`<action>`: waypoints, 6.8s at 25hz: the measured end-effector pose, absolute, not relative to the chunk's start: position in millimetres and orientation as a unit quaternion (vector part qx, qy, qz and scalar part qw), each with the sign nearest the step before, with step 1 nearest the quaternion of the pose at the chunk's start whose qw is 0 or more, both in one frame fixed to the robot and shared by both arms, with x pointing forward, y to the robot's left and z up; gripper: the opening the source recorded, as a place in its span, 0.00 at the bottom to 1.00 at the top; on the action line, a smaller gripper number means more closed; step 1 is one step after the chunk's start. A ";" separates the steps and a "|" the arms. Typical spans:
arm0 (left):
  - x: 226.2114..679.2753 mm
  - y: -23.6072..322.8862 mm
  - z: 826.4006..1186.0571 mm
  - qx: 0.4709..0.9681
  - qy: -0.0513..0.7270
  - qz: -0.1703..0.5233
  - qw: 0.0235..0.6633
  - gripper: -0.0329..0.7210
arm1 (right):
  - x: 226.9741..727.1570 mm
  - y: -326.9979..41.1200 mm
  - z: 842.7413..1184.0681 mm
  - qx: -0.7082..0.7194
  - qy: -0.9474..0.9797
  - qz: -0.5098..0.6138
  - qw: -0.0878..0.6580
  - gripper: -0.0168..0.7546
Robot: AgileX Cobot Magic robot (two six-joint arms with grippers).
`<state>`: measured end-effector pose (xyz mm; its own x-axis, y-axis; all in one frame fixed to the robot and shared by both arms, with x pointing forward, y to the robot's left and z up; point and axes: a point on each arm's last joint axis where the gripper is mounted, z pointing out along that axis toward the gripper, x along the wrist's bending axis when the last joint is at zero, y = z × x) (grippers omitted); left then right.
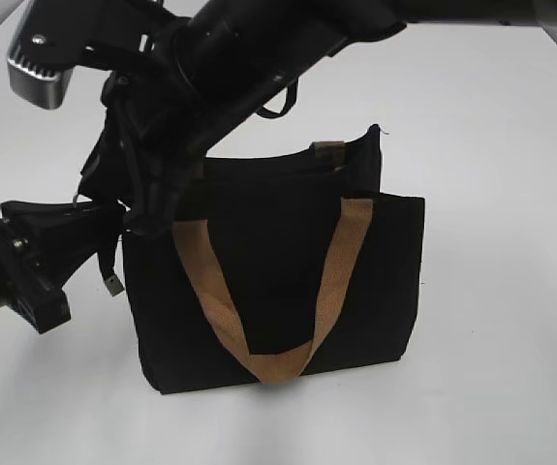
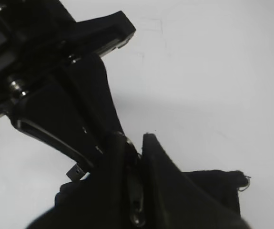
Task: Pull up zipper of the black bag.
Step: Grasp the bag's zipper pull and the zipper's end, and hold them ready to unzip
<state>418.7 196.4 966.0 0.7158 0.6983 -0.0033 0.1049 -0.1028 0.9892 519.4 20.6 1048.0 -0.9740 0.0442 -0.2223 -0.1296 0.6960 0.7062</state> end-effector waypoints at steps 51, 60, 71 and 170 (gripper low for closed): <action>413.3 193.7 967.8 0.701 0.298 0.202 0.616 0.06 | 513.3 20.3 1052.5 -0.077 0.913 0.383 0.118 0.34; 412.9 194.5 964.0 0.713 0.301 0.200 0.600 0.06 | 511.8 20.9 1046.7 -0.102 0.916 0.372 0.109 0.06; 413.5 194.9 964.6 0.709 0.306 0.202 0.602 0.08 | 510.9 19.6 1050.0 -0.107 0.915 0.371 0.114 0.04; 437.3 210.3 968.1 0.730 0.427 0.234 0.480 0.04 | 523.2 -75.3 1092.9 0.163 0.955 0.227 0.095 0.02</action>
<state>437.3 210.3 968.1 0.5264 0.8476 -0.0674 0.3979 -0.1755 0.9005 523.2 -75.3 1092.9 -0.9289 0.3543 -0.1077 0.2677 0.8436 0.4654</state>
